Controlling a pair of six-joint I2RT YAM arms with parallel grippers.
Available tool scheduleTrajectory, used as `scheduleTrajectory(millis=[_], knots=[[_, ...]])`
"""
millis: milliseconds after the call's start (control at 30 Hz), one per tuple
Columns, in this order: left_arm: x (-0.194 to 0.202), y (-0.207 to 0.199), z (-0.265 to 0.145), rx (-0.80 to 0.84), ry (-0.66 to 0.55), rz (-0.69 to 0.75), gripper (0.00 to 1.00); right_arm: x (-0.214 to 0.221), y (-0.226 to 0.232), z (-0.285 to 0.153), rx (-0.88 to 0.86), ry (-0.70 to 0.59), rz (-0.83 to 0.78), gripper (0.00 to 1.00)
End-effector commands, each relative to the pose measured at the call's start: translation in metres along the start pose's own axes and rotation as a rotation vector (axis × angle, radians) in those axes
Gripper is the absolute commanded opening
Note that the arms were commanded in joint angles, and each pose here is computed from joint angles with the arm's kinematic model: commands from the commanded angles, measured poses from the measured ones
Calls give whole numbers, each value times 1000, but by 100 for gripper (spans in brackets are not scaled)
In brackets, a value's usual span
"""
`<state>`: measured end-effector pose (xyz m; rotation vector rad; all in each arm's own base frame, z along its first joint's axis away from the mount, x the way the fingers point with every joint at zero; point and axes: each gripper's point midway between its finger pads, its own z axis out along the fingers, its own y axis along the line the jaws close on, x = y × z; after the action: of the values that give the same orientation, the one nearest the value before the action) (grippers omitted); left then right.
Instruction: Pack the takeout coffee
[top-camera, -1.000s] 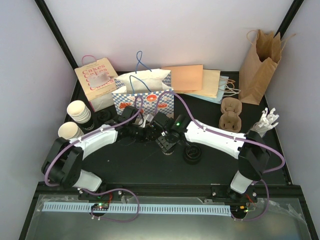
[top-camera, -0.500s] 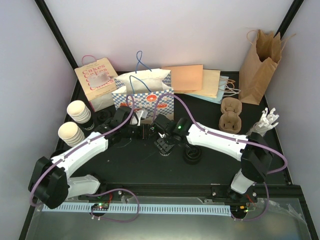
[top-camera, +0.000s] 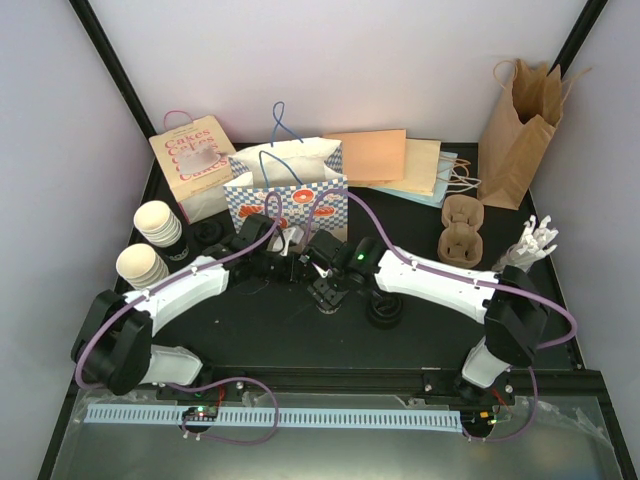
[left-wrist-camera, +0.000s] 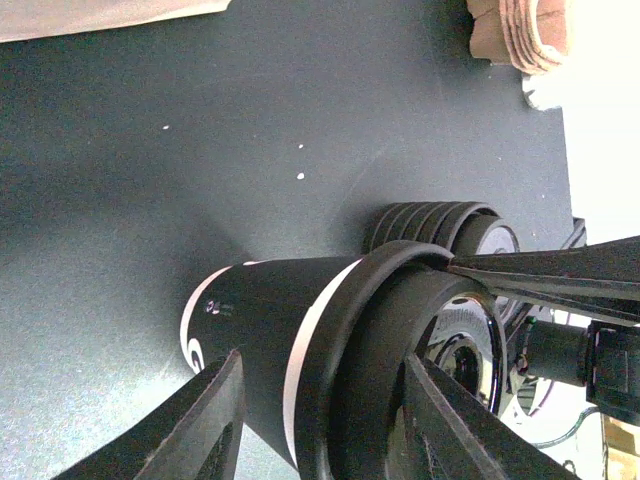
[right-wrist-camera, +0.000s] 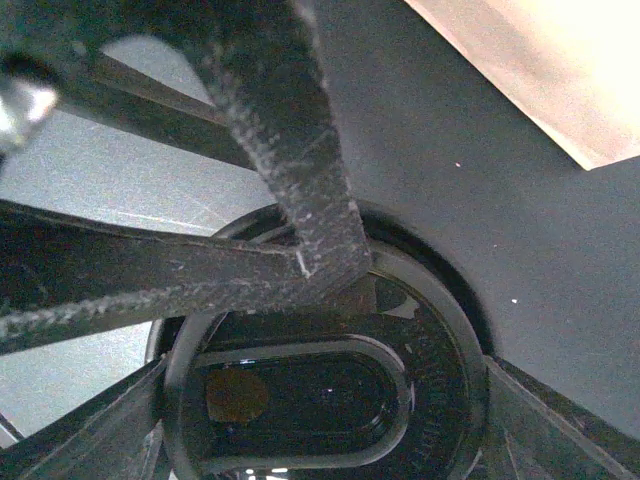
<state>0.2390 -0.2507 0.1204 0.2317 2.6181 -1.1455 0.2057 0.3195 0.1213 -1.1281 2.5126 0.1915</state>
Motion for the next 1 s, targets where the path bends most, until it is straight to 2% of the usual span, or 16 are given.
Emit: scheduleTrajectory(millis=[0, 200, 600, 967], knots=[[1, -2, 6, 17, 24, 29, 45, 29, 17, 10, -65, 92, -15, 83], [3, 3, 7, -8, 29, 29, 45, 16, 11, -2, -39, 17, 6, 99], [-5, -3, -2, -40, 13, 60, 44, -18, -4, -52, 8, -181, 55, 100], [-12, -28, -16, 26, -17, 112, 44, 4, 4, -50, -69, -170, 68, 100]])
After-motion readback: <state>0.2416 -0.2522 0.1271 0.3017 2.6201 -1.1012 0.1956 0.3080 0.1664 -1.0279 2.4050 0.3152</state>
